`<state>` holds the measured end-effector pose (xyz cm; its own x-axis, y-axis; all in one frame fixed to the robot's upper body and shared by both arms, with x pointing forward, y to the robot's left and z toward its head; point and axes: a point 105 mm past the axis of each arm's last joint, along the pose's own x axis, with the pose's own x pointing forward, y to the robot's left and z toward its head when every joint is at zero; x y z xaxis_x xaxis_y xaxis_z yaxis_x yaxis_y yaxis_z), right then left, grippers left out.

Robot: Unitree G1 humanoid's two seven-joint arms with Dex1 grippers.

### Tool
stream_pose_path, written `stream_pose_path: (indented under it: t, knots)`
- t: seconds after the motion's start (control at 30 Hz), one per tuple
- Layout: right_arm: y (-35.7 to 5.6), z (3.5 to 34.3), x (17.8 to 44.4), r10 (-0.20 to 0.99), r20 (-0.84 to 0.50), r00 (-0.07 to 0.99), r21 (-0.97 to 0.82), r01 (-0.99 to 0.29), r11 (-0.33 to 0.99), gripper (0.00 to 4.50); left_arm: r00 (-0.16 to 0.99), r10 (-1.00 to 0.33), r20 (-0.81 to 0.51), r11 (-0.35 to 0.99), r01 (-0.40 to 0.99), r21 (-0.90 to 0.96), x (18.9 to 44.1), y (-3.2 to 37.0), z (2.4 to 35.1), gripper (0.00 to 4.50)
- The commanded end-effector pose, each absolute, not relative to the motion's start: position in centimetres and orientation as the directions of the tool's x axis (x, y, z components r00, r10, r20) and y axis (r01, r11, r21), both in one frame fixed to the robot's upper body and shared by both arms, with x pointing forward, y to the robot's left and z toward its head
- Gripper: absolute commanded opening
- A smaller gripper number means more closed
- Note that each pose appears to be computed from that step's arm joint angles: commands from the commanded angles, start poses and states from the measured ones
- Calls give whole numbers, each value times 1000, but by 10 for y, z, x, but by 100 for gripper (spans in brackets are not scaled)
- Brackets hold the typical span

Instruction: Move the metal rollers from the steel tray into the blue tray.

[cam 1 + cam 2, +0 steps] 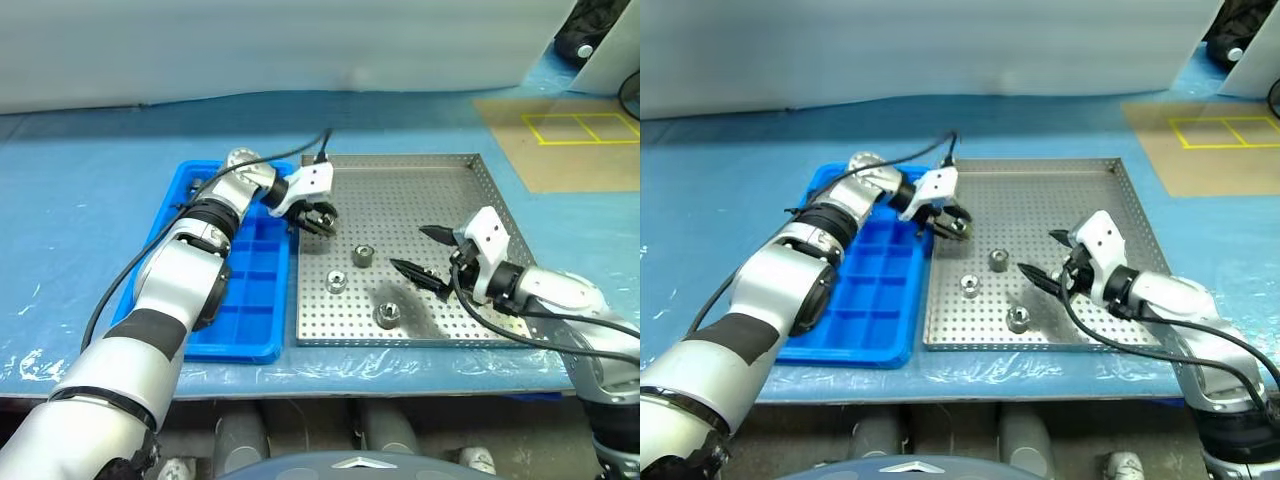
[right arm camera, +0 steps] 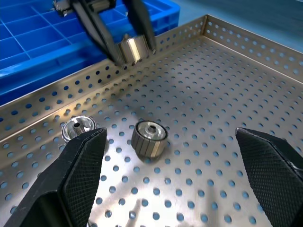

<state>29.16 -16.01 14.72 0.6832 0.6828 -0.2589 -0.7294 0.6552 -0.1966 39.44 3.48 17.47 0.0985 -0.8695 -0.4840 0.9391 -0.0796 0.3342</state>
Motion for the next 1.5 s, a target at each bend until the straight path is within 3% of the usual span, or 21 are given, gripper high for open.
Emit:
stream_pose_path:
  t: [0.03,0.13,0.27,0.67,1.13,1.5]
  knots:
    - [-148,154,301,735,-232,638,-227,-770,597,450,141,-922,-360,5,935,355,399,59,213,171]
    - [-139,159,312,772,-218,597,-230,-800,554,450,148,-930,-336,37,949,314,394,86,216,171]
    - [-116,165,325,841,-209,499,-234,-861,453,450,224,-907,-356,128,953,274,371,142,196,171]
    - [-80,166,348,918,-235,320,-245,-933,263,450,484,-825,-293,413,869,273,326,190,176,171]
    - [-78,170,345,933,-235,273,-243,-946,215,450,675,-677,-294,623,738,259,320,241,141,171]
    - [-85,165,344,921,-245,303,-242,-939,244,450,623,-679,-387,597,776,202,308,254,129,171]
